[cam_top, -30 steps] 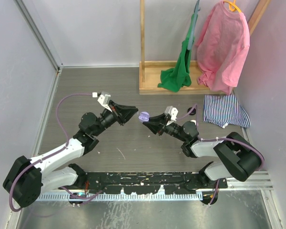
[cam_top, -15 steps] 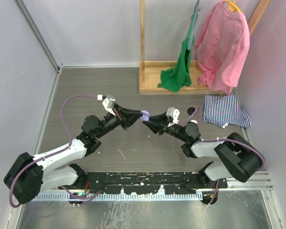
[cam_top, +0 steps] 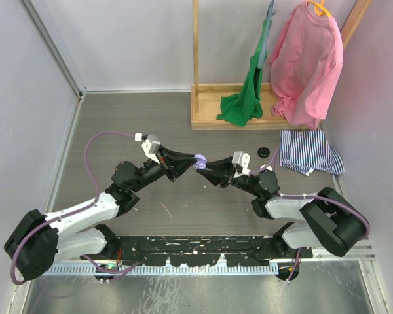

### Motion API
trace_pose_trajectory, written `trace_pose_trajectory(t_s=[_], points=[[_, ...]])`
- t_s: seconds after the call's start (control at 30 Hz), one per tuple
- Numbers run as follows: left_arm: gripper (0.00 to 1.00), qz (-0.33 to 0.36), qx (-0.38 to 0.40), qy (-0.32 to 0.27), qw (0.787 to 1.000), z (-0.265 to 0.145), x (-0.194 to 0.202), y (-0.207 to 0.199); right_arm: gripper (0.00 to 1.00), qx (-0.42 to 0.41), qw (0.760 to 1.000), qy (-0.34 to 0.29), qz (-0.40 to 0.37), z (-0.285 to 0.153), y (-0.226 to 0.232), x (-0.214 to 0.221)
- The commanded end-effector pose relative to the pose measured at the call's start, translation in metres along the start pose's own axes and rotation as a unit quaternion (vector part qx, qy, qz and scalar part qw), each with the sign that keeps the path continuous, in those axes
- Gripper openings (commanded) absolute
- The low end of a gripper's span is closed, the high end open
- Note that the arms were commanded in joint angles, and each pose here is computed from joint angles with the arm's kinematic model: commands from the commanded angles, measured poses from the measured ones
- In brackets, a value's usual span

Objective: Insert the wireless bluetooth earbuds into the charging case
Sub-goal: Place the earbud in the charging case.

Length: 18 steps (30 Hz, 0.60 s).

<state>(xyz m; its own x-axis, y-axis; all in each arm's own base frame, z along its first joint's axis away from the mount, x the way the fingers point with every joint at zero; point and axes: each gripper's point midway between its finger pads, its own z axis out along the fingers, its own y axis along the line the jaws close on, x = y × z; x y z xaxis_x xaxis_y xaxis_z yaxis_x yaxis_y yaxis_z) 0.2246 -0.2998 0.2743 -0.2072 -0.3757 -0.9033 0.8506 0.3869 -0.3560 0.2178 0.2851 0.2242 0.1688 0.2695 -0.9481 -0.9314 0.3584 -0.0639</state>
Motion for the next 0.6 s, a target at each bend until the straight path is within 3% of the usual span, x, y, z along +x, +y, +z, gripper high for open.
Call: trace_pose_trajectory(t_s=[0.0,0.33,0.57], points=[[0.11,0.035,0.036,-0.044,0.998,-0.001,-0.024,-0.018,0.13,-0.019,0.997,-0.062,-0.051,0.003,0.008,-0.038],[0.13,0.04,0.044,-0.037,0.998,0.0,-0.018,-0.021,0.13,-0.02,0.996,-0.072,-0.057,0.002,0.01,-0.046],[0.27,0.045,0.033,-0.036,0.998,-0.002,-0.017,-0.017,0.13,-0.021,0.995,-0.077,-0.06,0.0,0.011,-0.05]])
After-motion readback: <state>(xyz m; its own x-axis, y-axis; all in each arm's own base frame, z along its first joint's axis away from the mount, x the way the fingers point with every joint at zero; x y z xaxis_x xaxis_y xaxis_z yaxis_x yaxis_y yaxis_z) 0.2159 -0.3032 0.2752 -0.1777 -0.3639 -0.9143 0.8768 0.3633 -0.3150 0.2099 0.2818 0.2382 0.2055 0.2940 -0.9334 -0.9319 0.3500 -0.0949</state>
